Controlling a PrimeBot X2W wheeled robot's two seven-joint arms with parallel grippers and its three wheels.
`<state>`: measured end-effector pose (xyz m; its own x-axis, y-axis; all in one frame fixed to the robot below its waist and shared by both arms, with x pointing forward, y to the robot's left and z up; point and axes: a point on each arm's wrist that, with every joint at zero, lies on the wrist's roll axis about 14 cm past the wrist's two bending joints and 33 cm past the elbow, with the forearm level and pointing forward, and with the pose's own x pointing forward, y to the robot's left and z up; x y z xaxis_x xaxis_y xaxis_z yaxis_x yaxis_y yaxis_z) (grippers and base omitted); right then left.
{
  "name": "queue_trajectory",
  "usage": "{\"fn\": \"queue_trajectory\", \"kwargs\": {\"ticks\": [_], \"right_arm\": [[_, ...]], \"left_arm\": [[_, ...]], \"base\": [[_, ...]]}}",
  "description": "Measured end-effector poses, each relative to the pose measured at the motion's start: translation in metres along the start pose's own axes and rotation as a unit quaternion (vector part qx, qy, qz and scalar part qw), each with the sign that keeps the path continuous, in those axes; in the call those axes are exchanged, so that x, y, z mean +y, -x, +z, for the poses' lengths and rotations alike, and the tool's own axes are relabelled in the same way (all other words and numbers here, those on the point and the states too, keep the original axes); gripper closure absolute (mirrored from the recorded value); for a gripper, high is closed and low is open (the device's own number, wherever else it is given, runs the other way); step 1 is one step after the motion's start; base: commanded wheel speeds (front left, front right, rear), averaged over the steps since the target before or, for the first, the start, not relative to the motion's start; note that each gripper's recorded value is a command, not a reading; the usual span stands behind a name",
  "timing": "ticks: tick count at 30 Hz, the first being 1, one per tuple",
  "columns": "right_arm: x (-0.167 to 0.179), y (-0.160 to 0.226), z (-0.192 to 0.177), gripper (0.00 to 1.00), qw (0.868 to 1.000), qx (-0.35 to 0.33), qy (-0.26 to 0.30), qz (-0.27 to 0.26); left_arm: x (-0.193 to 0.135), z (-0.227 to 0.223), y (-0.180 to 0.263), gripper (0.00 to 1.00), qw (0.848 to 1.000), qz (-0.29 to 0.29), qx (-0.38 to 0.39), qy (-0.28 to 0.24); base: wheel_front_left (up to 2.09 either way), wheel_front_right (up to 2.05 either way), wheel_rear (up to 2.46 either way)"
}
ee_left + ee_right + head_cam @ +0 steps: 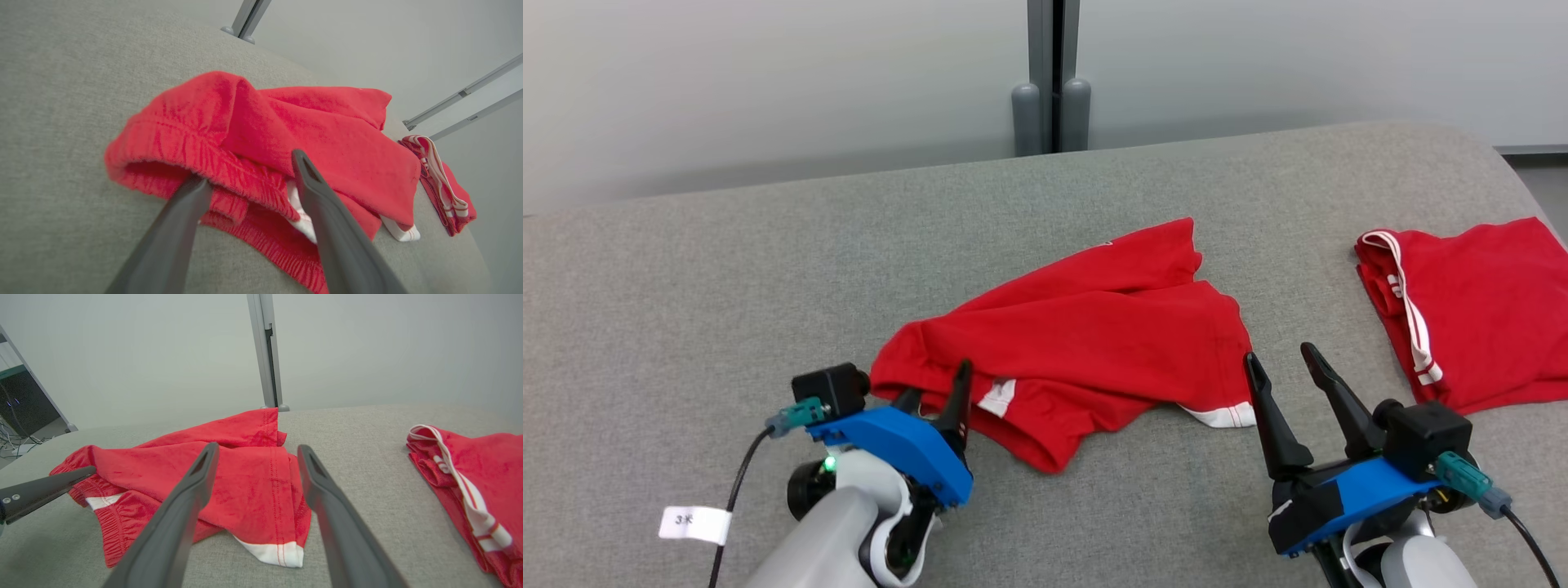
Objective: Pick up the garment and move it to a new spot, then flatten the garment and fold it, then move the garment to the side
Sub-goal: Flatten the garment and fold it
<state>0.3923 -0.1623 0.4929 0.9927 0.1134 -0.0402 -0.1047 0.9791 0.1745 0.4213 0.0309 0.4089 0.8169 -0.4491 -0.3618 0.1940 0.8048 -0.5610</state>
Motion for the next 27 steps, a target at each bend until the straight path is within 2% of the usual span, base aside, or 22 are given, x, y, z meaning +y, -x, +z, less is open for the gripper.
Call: {"fn": "queue_trajectory", "kwargs": {"ticks": [10, 16, 22, 23, 24, 25, 27], "right_arm": [[0.002, 0.006, 0.003, 0.00, 1.000, -0.003, 0.000, 0.001], [-0.001, 0.009, 0.003, 0.00, 1.000, -0.002, -0.001, -0.004], [-0.011, 0.011, 0.001, 0.00, 1.000, 0.000, -0.001, -0.019], [-0.012, 0.011, 0.000, 0.00, 1.000, 0.000, -0.001, -0.020], [-0.013, 0.011, 0.000, 0.00, 1.000, 0.000, -0.001, -0.021], [-0.013, 0.011, 0.000, 0.00, 1.000, 0.000, -0.001, -0.022], [-0.014, 0.010, -0.001, 0.00, 1.000, 0.001, -0.001, -0.022]], "left_arm": [[-0.024, -0.034, 0.023, 0.00, 0.998, -0.027, 0.062, -0.017], [-0.028, -0.044, 0.021, 0.00, 0.995, -0.024, 0.081, -0.053], [-0.034, -0.052, 0.014, 0.00, 0.993, -0.033, 0.096, -0.065], [-0.035, -0.051, 0.013, 0.15, 0.993, -0.035, 0.094, -0.068], [-0.036, -0.049, 0.012, 0.55, 0.993, -0.037, 0.090, -0.071], [-0.036, -0.048, 0.011, 1.00, 0.993, -0.038, 0.086, -0.076], [-0.036, -0.048, 0.011, 1.00, 0.992, -0.041, 0.086, -0.080]], "base": [[0.00, 0.00, 0.00], [0.00, 0.00, 0.00], [0.00, 0.00, 0.00], [0.00, 0.00, 0.00], [0.00, 0.00, 0.00], [0.00, 0.00, 0.00], [0.00, 0.00, 0.00]]}}
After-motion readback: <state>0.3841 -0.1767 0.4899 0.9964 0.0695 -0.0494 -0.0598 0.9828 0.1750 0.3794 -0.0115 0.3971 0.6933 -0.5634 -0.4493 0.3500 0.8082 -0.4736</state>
